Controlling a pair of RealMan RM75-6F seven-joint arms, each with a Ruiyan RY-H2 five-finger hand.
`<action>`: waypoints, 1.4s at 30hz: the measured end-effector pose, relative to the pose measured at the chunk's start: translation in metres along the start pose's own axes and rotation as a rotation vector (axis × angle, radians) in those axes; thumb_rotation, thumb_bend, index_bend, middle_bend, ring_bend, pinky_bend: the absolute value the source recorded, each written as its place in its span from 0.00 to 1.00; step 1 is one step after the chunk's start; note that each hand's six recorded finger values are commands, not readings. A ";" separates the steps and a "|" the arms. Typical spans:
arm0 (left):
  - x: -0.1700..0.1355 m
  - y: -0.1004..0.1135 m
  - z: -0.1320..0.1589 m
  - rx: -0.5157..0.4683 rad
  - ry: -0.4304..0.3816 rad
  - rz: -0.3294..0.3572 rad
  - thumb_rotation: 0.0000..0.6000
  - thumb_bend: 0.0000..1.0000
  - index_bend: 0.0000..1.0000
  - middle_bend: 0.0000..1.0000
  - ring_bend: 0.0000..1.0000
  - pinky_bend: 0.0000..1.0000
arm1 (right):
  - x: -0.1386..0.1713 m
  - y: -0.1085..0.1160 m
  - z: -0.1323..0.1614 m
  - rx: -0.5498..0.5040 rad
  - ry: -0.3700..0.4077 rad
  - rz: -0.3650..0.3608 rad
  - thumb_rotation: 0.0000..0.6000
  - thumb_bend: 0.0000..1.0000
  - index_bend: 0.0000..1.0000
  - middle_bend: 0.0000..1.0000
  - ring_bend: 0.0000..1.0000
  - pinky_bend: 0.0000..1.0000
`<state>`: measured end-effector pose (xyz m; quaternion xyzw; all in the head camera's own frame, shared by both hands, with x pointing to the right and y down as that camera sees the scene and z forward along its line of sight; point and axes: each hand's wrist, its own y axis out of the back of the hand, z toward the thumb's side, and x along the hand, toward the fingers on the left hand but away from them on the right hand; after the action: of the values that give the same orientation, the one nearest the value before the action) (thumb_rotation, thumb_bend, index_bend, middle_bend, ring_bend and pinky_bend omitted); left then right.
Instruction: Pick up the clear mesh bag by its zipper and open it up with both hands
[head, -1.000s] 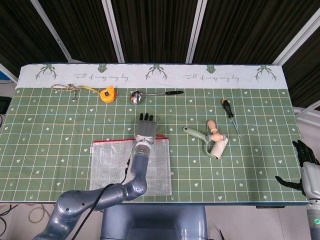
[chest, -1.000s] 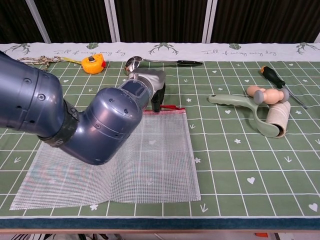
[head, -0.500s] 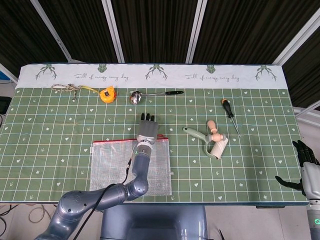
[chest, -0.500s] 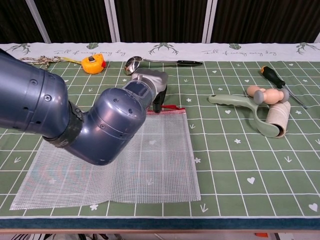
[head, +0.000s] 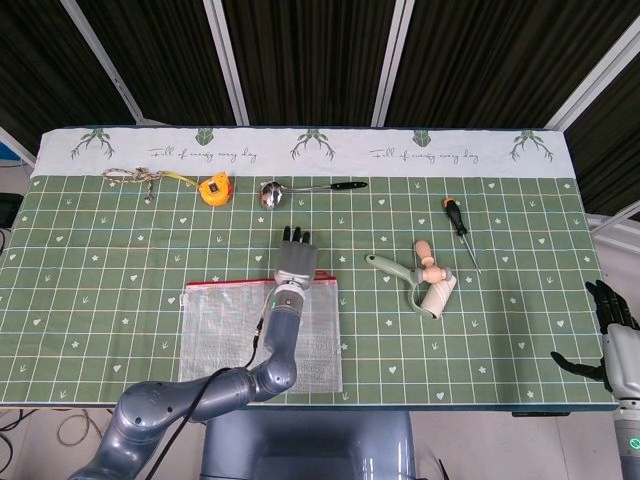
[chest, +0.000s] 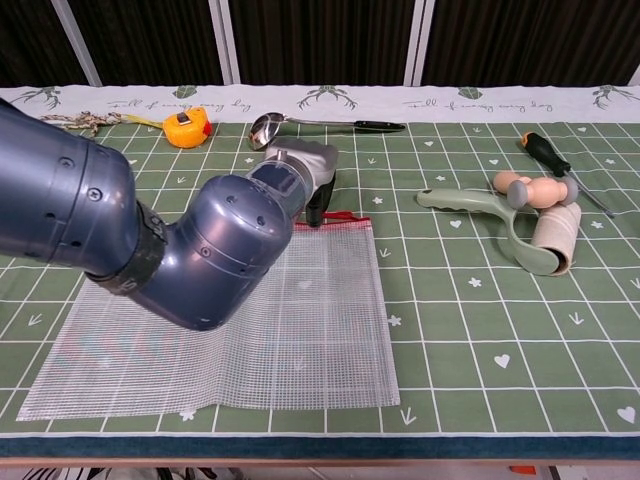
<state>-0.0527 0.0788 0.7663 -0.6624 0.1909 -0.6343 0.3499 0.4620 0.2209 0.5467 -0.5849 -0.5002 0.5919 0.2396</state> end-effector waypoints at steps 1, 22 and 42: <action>0.000 0.000 0.000 0.000 0.000 0.001 1.00 0.38 0.57 0.14 0.00 0.00 | 0.000 0.000 0.000 0.000 0.000 -0.001 1.00 0.20 0.00 0.00 0.00 0.20; -0.009 0.056 0.004 -0.031 -0.064 0.120 1.00 0.46 0.58 0.15 0.00 0.00 | 0.001 0.001 0.002 -0.006 0.005 0.000 1.00 0.20 0.00 0.00 0.00 0.20; -0.032 0.157 0.005 -0.094 -0.158 0.272 1.00 0.51 0.60 0.16 0.00 0.00 | -0.002 0.002 0.022 -0.085 -0.017 0.024 1.00 0.20 0.00 0.00 0.00 0.20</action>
<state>-0.0222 -0.0050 0.6334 -0.6939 0.2804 -0.5174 0.4149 0.4426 0.2113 0.5419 -0.5953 -0.5200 0.5780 0.2030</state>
